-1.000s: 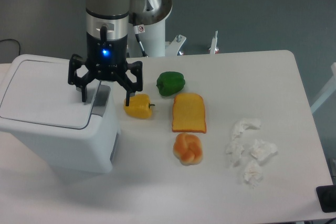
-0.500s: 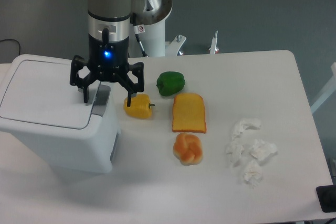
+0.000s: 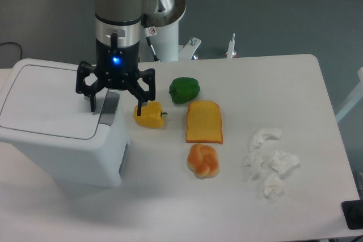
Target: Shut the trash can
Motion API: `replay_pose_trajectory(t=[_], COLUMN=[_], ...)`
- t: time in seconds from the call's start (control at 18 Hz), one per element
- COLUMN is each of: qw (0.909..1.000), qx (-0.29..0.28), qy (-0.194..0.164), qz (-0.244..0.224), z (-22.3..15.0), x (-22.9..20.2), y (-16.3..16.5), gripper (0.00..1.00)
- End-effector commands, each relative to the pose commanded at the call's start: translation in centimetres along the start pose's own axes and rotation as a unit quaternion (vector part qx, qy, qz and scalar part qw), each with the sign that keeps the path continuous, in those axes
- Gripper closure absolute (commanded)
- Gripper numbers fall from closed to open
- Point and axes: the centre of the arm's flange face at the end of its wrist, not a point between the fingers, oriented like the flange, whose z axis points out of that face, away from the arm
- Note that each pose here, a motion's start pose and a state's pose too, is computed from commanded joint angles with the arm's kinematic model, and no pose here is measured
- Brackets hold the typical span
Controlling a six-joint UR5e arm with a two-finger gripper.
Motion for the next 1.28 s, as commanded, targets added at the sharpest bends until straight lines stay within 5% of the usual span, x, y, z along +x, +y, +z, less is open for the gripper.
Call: replay_pose_trajectory(t=[0.56, 0.83, 1.28], qw=[0.9996, 0.9967, 0.977], qx=[0.024, 0.03, -0.034], qy=[-0.013, -0.043, -0.053], qz=[-0.011, 0.061, 0.204], z=[-2.5, -4.0, 1.7], x=[-2.4, -9.7, -24.9], y=[-1.1, -1.2, 0.9], gripper=[0.0, 0.0, 0.0])
